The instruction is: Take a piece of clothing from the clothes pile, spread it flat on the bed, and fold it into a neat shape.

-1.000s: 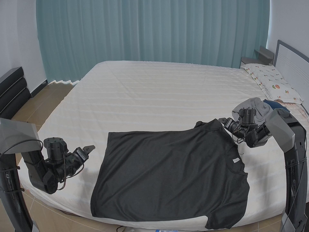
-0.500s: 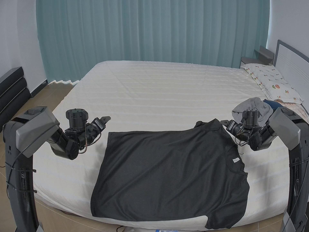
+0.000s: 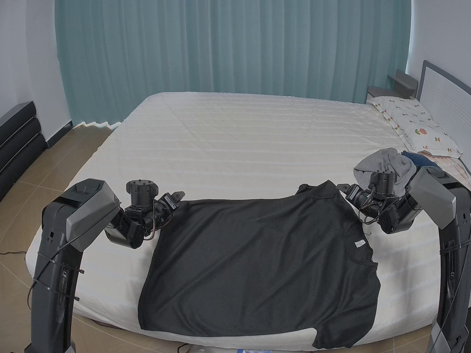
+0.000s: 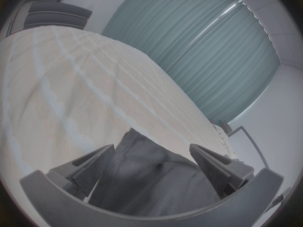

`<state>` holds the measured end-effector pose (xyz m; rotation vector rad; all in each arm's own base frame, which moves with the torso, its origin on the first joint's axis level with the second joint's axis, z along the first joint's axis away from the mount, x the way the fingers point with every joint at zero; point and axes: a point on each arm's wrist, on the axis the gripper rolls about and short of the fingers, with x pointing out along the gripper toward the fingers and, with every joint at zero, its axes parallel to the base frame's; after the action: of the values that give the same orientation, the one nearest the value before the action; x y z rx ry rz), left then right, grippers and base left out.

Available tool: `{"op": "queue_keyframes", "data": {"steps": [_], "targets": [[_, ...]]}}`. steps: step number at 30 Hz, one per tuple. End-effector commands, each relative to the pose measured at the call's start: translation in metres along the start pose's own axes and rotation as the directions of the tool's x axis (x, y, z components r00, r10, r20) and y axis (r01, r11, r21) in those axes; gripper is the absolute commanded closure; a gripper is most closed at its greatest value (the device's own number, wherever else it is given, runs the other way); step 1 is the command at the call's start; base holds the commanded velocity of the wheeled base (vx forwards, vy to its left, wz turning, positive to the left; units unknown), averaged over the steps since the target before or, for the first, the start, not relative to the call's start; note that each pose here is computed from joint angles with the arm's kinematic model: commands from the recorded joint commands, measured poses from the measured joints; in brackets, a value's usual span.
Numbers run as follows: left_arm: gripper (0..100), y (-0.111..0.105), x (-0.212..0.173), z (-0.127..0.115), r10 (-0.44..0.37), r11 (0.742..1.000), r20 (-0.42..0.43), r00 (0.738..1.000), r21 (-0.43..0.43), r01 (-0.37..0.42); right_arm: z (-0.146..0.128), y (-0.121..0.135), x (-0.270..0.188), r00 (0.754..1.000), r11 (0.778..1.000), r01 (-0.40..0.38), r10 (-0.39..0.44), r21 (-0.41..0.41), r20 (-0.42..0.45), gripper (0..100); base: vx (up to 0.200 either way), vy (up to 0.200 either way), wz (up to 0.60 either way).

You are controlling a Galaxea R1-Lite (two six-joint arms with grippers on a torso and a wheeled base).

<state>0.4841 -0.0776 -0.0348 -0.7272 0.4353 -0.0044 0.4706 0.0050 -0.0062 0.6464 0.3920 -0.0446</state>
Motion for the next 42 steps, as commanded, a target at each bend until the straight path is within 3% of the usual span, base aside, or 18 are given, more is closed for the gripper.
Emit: {"op": "queue_keyframes", "data": {"steps": [1,7,8,17,24,35,36,42], "targets": [[0,0.005,0.009,-0.006,0.023,1.0,0.015,1.0,0.006,-0.023,-0.003,-0.005,0.001,1.0,1.0,0.01,-0.01,0.008,-0.007,0,0.0,0.0,0.0],[0,0.004,0.01,-0.009,0.02,1.0,0.012,1.0,0.01,-0.02,-0.003,-0.005,0.002,1.0,1.0,0.009,-0.009,0.009,-0.008,0,0.0,0.0,0.0],[100,0.004,0.009,-0.01,0.022,1.0,0.007,1.0,0.012,-0.022,-0.003,-0.005,0.002,1.0,1.0,0.008,-0.008,0.009,-0.007,0,0.0,0.0,0.0],[100,0.002,0.015,-0.011,0.013,0.999,0.039,0.999,0.031,-0.014,-0.013,-0.013,0.016,1.0,1.0,0.022,-0.021,0.008,-0.02,0,0.0,0.0,0.0],[100,-0.002,0.022,-0.004,0.022,1.0,0.144,0.989,0.018,-0.025,-0.02,-0.021,0.036,0.999,0.999,0.034,-0.034,0.006,-0.018,0,0.0,0.0,0.0],[100,-0.001,0.022,-0.006,0.021,1.0,0.145,0.989,0.02,-0.024,-0.02,-0.022,0.045,0.999,0.999,0.046,-0.045,0.006,-0.026,0,0.0,0.0,0.0],[100,-0.001,0.022,-0.006,0.021,1.0,0.145,0.989,0.02,-0.024,-0.02,-0.022,0.045,0.999,0.999,0.046,-0.046,0.006,-0.024,100,0.0,0.0,0.0],[100,0.0,0.022,-0.006,0.022,0.999,0.144,0.989,0.02,-0.025,-0.018,-0.025,0.049,0.998,0.998,0.066,-0.066,0.003,-0.011,100,0.0,0.0,0.0]]}}
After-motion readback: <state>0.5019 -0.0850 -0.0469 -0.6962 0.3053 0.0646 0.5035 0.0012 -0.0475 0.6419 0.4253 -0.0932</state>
